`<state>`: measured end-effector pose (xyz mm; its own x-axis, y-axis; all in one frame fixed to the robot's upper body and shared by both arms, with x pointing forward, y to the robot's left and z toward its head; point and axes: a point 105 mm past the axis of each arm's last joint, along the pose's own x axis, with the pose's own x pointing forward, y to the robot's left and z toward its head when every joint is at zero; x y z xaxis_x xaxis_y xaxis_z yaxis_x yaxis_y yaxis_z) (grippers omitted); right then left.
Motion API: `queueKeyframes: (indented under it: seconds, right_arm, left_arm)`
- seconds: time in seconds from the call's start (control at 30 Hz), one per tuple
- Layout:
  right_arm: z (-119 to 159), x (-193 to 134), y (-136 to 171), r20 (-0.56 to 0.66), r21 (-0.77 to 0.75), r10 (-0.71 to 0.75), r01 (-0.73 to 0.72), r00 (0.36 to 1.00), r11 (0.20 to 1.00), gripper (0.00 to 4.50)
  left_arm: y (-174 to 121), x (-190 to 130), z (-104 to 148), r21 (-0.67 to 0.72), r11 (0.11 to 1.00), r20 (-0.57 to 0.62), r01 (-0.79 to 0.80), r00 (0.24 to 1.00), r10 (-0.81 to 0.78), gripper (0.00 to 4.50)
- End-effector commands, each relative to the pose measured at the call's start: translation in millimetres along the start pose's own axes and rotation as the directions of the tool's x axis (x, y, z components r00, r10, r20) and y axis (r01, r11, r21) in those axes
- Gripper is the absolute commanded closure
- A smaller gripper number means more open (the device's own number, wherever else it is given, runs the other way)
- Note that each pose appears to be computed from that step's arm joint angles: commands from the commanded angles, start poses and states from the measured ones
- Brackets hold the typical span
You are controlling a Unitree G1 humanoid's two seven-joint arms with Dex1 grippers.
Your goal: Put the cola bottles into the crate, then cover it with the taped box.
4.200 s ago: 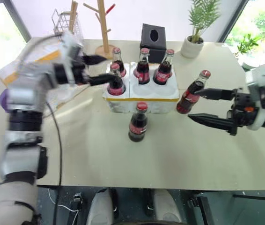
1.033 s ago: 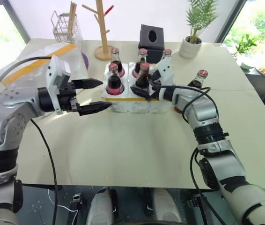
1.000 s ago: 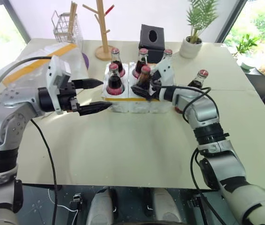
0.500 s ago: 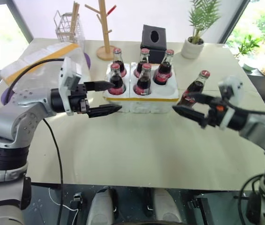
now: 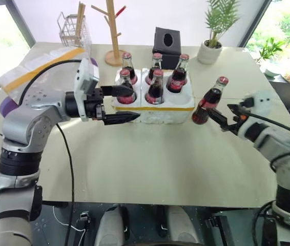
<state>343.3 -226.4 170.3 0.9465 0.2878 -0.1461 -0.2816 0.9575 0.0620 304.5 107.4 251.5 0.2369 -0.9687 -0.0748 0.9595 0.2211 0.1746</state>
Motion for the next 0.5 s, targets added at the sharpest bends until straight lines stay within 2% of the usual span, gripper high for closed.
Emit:
queueKeyframes:
  seconds: [0.03,0.23,0.3,0.33,0.37,0.4,0.43,0.5]
  right_arm:
    - [10.6,11.8,-2.2,0.06,-0.021,-0.005,0.007,0.998,1.0,0.01]
    - [5.5,40.1,-6.4,0.061,-0.006,-0.017,0.018,0.998,1.0,0.01]
    - [11.3,44.1,-5.1,0.082,-0.03,-0.007,0.01,0.997,1.0,0.52]
    - [18.5,43.5,-4.2,0.106,-0.055,0.002,0.003,0.994,0.998,0.88]
    - [27.1,42.2,-3.8,0.135,-0.077,0.01,0.001,0.991,0.997,1.42]
    - [40.6,39.5,-4.9,0.181,-0.087,0.01,0.006,0.983,0.996,1.73]
    - [49.6,37.6,-5.8,0.212,-0.091,0.009,0.01,0.977,0.996,1.69]
    - [85.3,29.2,-6.4,0.32,-0.142,0.022,0.026,0.947,0.99,1.69]
  left_arm:
    - [0.4,-2.1,10.8,0.051,0.999,0.009,-0.002,1.0,0.002,0.0]
    - [0.6,-5.5,9.2,0.052,0.999,0.001,-0.017,1.0,0.017,0.0]
    - [0.9,-6.3,9.9,0.054,0.998,0.001,-0.025,1.0,0.025,0.0]
    - [0.9,-6.8,10.4,0.055,0.998,0.002,-0.029,1.0,0.029,0.0]
    - [0.9,-7.4,10.8,0.056,0.998,0.002,-0.033,0.999,0.033,0.0]
    - [1.2,-8.4,10.7,0.058,0.998,0.001,-0.038,0.999,0.039,0.0]
    - [1.3,-9.0,10.6,0.059,0.997,0.0,-0.042,0.999,0.042,0.0]
    - [2.0,-11.0,10.1,0.057,0.997,-0.001,-0.053,0.999,0.054,0.0]
